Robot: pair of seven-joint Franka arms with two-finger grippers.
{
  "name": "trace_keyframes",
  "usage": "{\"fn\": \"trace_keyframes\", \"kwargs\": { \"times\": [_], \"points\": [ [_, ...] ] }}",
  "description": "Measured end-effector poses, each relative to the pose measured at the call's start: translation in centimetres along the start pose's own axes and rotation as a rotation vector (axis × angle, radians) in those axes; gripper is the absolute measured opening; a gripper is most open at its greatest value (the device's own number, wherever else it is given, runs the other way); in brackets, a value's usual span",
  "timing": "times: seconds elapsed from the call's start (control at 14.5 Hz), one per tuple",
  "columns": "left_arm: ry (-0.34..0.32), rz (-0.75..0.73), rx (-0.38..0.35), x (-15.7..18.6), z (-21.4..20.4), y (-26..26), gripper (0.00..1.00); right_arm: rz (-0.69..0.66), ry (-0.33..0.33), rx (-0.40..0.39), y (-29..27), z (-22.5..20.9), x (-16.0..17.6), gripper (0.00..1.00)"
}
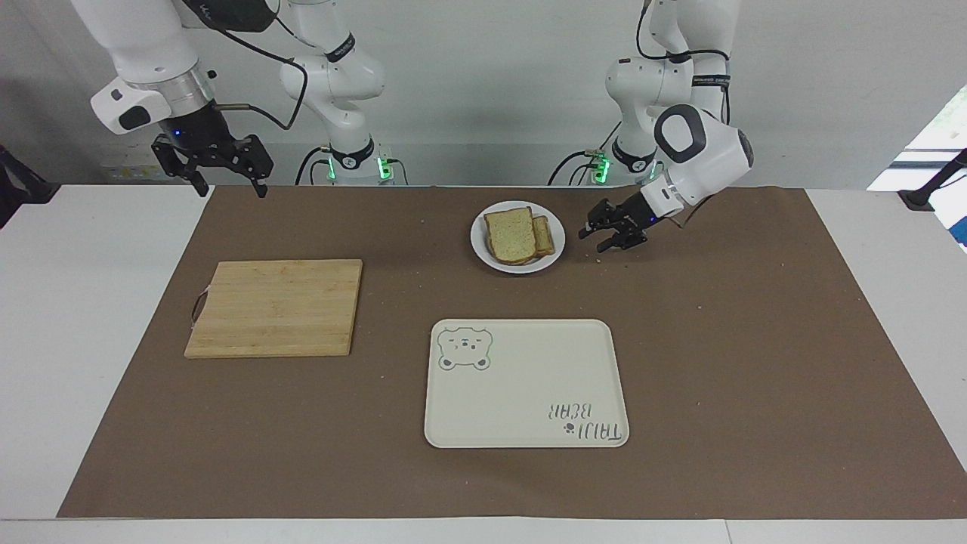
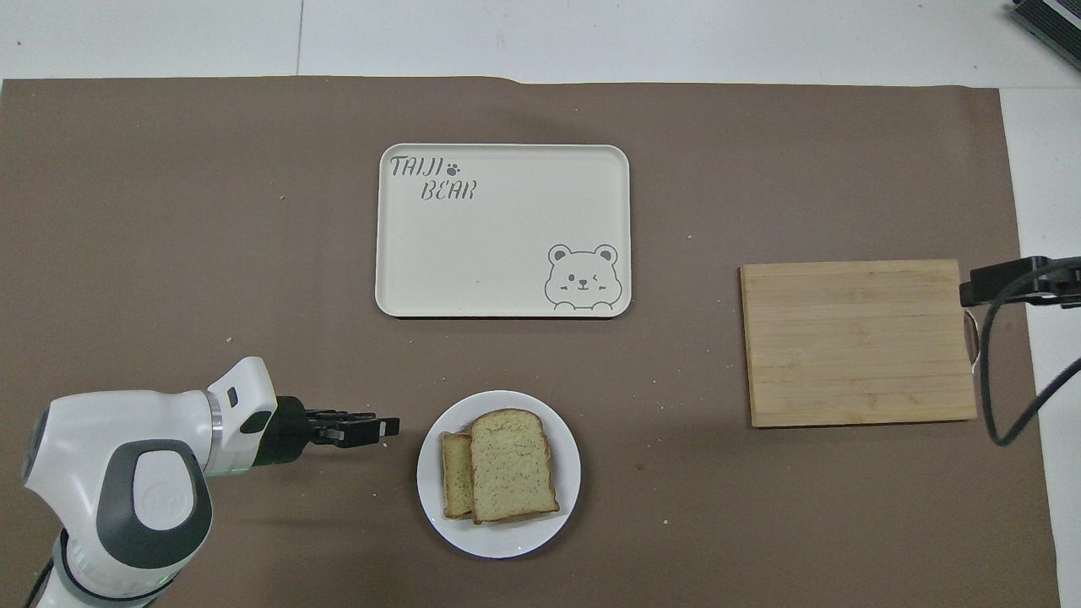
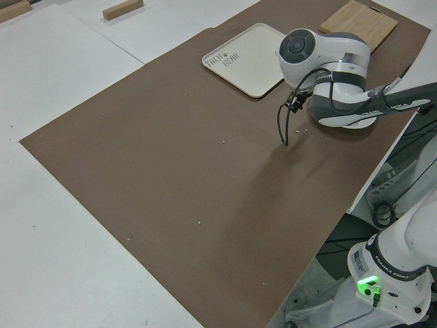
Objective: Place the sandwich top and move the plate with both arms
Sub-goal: 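Grip the white plate rim with the left gripper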
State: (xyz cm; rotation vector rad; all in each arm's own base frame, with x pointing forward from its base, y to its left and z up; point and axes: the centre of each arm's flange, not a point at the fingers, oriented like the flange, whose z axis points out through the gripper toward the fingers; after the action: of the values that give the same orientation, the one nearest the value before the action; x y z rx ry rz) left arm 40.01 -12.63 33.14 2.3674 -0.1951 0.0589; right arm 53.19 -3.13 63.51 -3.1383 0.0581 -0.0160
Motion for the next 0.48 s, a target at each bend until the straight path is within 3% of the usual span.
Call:
{"fn": "trace_keyframes", "kwargs": {
  "times": [0.07, 0.14, 0.48],
  "points": [
    [0.011, 0.002, -0.023, -0.4, 0.4, -0.3, 0.36, 0.0, -0.005, 0.0, 0.0, 0.0, 0.0, 1.0],
    [0.021, 0.004, -0.042, -0.8, 0.7, -0.7, 0.32, 0.0, -0.007, 0.0, 0.0, 0.1, -0.1, 1.0],
    [0.044, 0.006, -0.093, -1.7, 2.2, -2.0, 0.33, -0.01, -0.009, 0.0, 0.0, 0.0, -0.2, 1.0]
  ]
}}
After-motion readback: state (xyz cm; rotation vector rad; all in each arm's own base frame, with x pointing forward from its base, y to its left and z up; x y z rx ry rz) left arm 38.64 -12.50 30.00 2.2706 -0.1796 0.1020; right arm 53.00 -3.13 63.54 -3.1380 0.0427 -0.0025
